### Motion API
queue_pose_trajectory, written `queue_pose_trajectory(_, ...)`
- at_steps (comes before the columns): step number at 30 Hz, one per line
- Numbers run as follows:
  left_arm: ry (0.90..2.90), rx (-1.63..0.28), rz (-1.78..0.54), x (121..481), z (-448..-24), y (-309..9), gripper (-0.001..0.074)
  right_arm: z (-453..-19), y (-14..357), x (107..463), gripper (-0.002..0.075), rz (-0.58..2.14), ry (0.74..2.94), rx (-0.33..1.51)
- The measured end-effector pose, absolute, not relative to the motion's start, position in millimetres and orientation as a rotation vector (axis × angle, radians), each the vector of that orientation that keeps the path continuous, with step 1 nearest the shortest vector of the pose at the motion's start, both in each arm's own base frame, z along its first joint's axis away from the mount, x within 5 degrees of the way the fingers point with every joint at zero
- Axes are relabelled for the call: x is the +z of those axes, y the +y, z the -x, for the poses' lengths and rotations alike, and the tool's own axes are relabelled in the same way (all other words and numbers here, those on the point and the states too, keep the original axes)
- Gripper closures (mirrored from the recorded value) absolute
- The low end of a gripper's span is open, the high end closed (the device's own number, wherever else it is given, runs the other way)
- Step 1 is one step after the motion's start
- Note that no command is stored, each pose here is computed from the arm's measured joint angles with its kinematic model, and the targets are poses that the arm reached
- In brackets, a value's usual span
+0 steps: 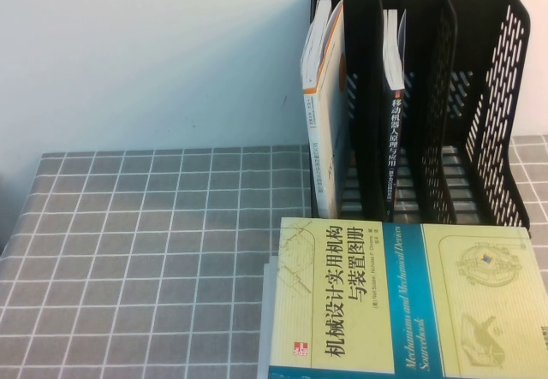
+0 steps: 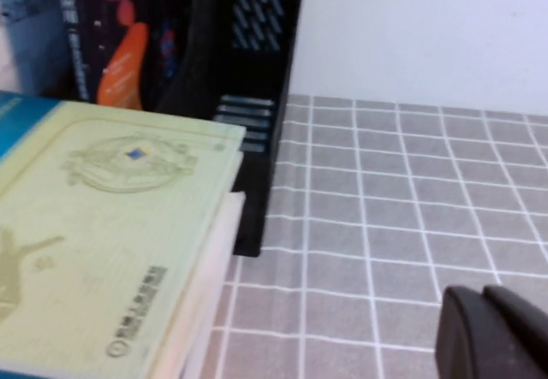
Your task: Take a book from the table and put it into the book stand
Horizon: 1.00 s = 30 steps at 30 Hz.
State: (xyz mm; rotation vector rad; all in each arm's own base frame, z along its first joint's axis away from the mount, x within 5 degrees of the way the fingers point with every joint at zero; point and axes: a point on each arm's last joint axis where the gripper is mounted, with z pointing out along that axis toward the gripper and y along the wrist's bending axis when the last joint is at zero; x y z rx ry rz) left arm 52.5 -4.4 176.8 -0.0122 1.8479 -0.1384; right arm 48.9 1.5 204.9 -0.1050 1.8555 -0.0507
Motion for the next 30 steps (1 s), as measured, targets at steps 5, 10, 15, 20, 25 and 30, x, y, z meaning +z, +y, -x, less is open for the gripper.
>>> queue_pose_trajectory(5,1.846,-0.139,0.012,177,-52,-4,0.0738,-52,-3,172,0.0731,-0.017,1.887,-0.064)
queue_pose_trajectory(10,1.846,-0.139,0.012,177,-52,-4,0.0738,-51,-5,168,0.0731,-0.044,1.919,-0.073)
queue_pose_trajectory(15,1.846,-0.139,0.012,177,-52,-4,0.0738,-51,-5,168,0.0731,-0.034,1.918,-0.091)
queue_pose_trajectory(20,1.846,-0.139,0.012,177,-52,-4,0.0738,-51,-5,169,0.0731,-0.025,1.918,-0.099)
queue_pose_trajectory(25,1.846,-0.139,0.012,177,-52,-4,0.0738,-51,-6,169,0.0731,-0.024,1.918,-0.101)
queue_pose_trajectory(30,1.846,-0.136,0.008,177,-52,-4,0.0738,-51,-6,169,0.0731,-0.023,1.918,-0.103)
